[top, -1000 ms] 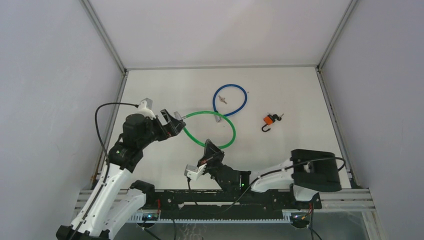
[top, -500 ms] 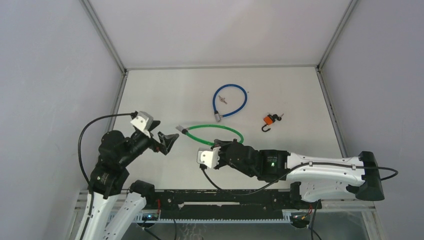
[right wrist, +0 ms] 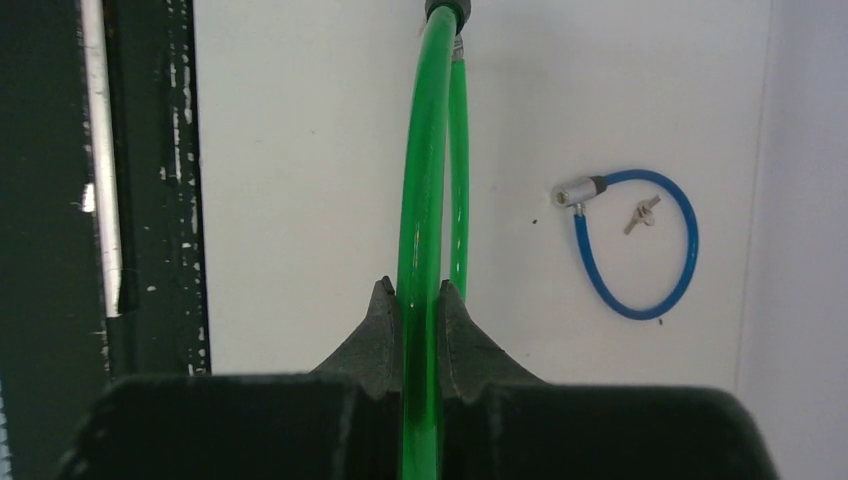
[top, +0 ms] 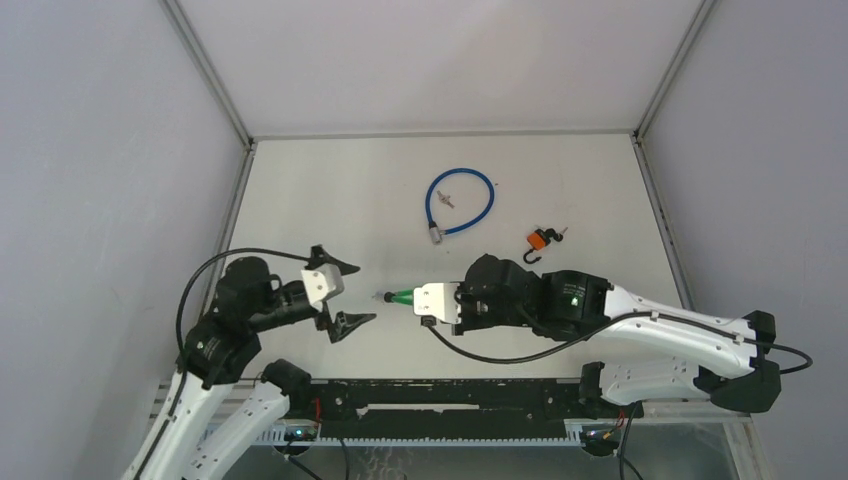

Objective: Lock with the key
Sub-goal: Lock the lock.

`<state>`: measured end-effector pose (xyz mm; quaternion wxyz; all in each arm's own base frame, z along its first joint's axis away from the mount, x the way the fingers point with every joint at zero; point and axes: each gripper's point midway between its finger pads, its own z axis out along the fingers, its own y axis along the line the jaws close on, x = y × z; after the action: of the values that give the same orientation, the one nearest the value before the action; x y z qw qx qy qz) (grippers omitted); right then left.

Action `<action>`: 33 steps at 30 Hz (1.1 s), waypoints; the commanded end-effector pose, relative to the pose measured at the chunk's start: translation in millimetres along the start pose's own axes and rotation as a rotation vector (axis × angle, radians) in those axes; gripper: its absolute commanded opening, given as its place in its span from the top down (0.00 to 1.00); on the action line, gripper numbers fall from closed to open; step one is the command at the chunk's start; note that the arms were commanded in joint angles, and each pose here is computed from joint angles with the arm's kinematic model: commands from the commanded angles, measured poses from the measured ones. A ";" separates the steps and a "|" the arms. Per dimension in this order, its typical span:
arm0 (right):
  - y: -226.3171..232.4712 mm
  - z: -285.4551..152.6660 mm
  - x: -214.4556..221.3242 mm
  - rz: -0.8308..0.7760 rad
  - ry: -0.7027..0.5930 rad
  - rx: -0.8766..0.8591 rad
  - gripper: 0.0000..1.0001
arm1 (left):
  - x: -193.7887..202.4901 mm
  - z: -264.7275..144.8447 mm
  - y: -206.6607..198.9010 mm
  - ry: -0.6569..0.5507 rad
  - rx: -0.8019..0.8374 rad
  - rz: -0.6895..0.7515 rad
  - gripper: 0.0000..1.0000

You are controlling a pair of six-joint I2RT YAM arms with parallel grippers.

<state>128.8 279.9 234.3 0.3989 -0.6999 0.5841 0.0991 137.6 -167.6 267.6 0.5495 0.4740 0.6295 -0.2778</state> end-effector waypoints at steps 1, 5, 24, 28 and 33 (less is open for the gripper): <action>-1.1 -19.3 -25.5 0.074 -0.101 -0.063 1.00 | -5.0 18.3 -14.0 0.037 0.113 0.066 0.07; 2.3 -21.8 -29.0 0.088 -0.105 -0.103 1.00 | -4.3 35.3 -18.8 0.050 0.134 0.119 0.07; 1.0 -37.4 -43.2 0.119 -0.184 -0.120 1.00 | 39.6 68.4 -48.1 0.146 0.324 0.111 0.16; -0.5 -39.7 -44.0 0.129 -0.193 -0.116 1.00 | 45.6 68.0 -55.9 0.147 0.356 0.083 0.16; -0.9 -41.1 -46.0 0.133 -0.205 -0.116 1.00 | 56.4 72.0 -56.9 0.155 0.351 0.069 0.22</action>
<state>99.1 273.3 242.9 0.3391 -0.6962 0.6022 0.1943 122.5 -229.5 185.9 0.4071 0.6017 0.6125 -0.3115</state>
